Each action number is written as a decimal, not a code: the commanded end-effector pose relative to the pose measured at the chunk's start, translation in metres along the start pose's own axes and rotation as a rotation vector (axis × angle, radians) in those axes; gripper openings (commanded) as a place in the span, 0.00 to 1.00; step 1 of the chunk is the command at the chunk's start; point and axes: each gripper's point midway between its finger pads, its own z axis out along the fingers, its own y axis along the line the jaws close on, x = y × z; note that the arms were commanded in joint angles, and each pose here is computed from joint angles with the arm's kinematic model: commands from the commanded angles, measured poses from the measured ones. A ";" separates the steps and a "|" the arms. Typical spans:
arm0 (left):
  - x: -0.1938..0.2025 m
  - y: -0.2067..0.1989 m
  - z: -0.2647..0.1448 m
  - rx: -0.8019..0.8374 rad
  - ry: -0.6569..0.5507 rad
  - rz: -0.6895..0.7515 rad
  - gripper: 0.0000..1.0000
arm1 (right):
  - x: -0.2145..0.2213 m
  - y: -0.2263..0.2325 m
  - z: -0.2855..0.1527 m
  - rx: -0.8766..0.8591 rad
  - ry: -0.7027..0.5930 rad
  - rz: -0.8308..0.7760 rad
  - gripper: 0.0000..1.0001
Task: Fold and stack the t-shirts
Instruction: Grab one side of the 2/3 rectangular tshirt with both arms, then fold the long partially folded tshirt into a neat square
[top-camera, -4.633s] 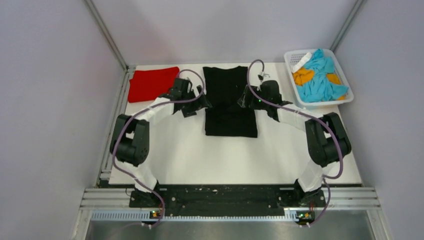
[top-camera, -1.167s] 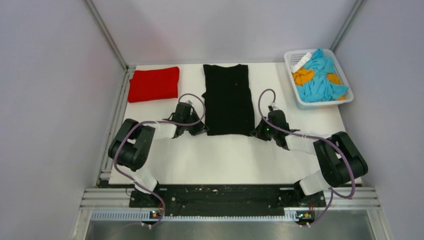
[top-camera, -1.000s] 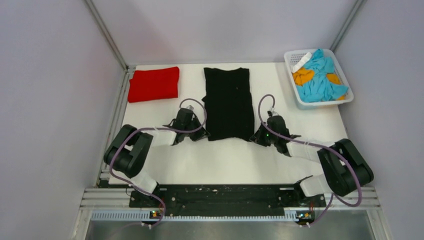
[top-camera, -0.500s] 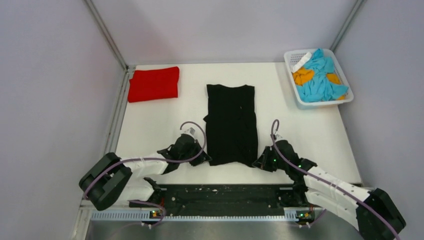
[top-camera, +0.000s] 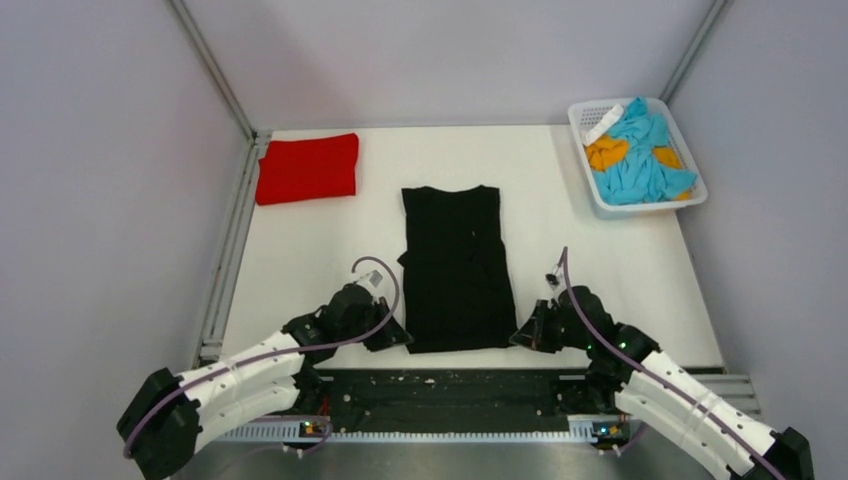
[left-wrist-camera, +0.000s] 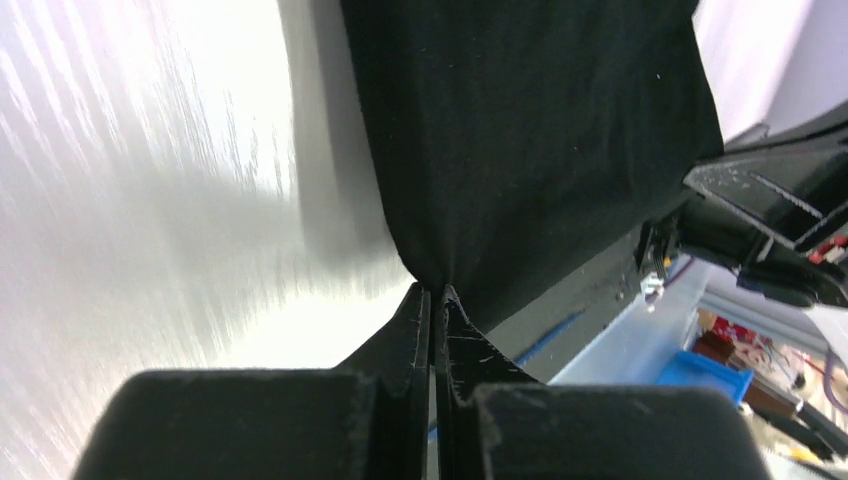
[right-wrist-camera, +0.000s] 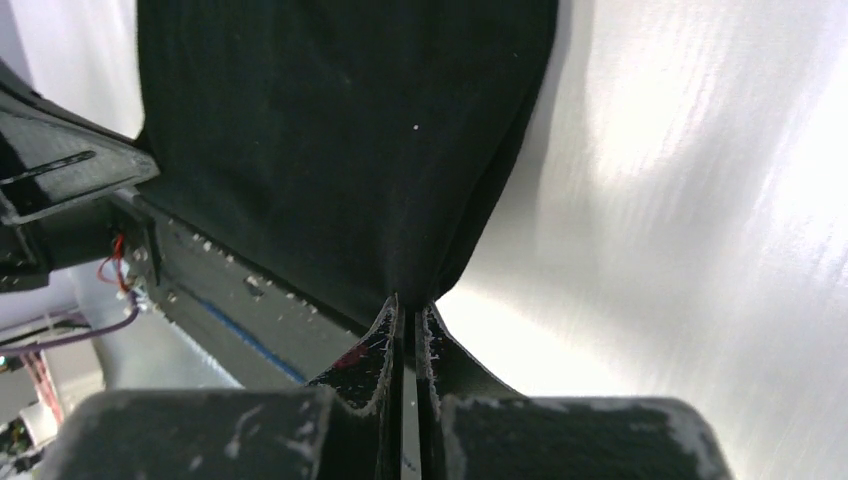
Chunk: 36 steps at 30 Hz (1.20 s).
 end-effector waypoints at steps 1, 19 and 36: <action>0.030 0.006 -0.014 0.042 0.111 0.002 0.00 | 0.009 0.018 -0.016 -0.077 0.054 -0.022 0.00; -0.012 -0.039 -0.033 0.113 -0.047 0.156 0.00 | -0.061 0.077 -0.045 -0.207 -0.209 -0.129 0.00; -0.143 -0.089 -0.062 -0.041 -0.521 0.202 0.00 | -0.174 0.124 -0.078 -0.112 -0.573 -0.145 0.00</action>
